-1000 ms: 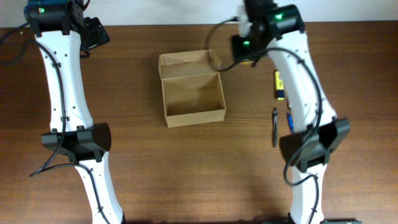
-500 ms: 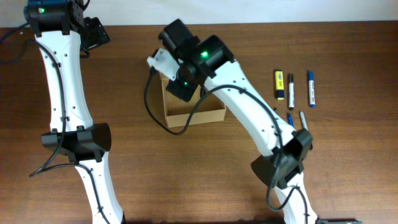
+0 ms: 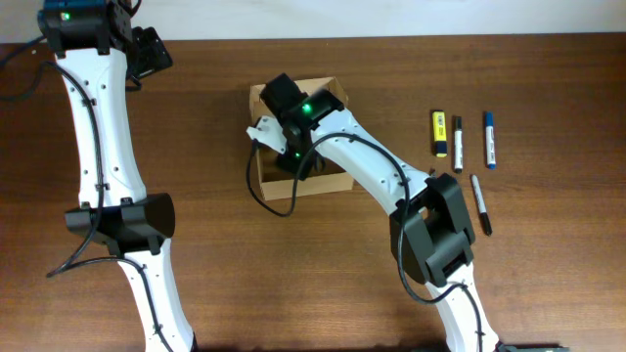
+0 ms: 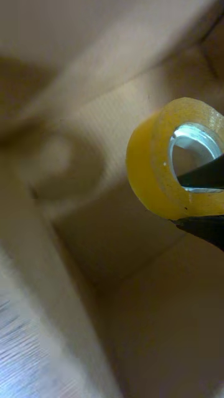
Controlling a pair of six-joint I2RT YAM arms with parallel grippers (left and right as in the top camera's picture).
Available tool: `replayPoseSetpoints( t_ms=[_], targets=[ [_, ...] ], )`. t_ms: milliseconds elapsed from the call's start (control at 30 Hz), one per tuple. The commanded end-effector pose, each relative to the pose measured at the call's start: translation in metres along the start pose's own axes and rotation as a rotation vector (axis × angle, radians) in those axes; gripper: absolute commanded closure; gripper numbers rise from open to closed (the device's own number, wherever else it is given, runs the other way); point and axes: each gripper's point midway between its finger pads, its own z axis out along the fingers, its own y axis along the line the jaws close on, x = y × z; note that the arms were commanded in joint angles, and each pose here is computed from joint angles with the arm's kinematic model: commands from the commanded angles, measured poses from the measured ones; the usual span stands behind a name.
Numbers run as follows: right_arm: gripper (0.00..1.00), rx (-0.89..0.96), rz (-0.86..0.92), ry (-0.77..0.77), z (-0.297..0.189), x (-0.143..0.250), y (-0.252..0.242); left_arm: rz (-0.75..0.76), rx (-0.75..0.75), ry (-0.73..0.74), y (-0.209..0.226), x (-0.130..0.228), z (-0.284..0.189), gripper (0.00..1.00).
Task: Pack container
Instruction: 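Carry the tape roll into the box and release it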
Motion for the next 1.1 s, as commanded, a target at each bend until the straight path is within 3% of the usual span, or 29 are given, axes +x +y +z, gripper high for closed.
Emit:
replayPoseSetpoints(
  t_ms=[0,133,267,400,600,767,900,1067],
  targets=[
    [0.96,-0.061,0.014,0.003,0.012,0.010,0.004,-0.001,-0.002,-0.018,0.003,-0.003,-0.005,0.00],
    [0.92,-0.064,0.016,0.007,0.014,0.012,0.004,-0.002,-0.001,-0.018,0.003,-0.003,-0.005,0.00],
    [0.62,-0.049,0.060,-0.008,0.000,0.005,0.001,-0.001,-0.002,-0.018,0.003,-0.003,-0.005,0.00],
    [0.50,-0.025,0.101,-0.054,-0.036,-0.011,-0.005,-0.001,-0.002,-0.018,0.003,-0.003,-0.005,0.00],
    [0.57,0.153,0.210,-0.196,-0.130,-0.044,-0.034,-0.001,-0.002,-0.018,0.003,-0.003,-0.005,0.00],
    [0.56,0.337,0.447,-0.331,-0.212,-0.039,-0.074,-0.001,-0.002,-0.018,0.003,-0.003,-0.005,0.00],
    [0.51,0.375,0.662,-0.365,-0.239,-0.002,-0.118,-0.001,-0.002,-0.018,0.003,-0.003,-0.005,0.00],
    [0.50,0.393,0.908,-0.247,-0.229,0.082,-0.177,-0.001,-0.002,-0.018,0.003,-0.003,-0.005,0.00]
  ],
)
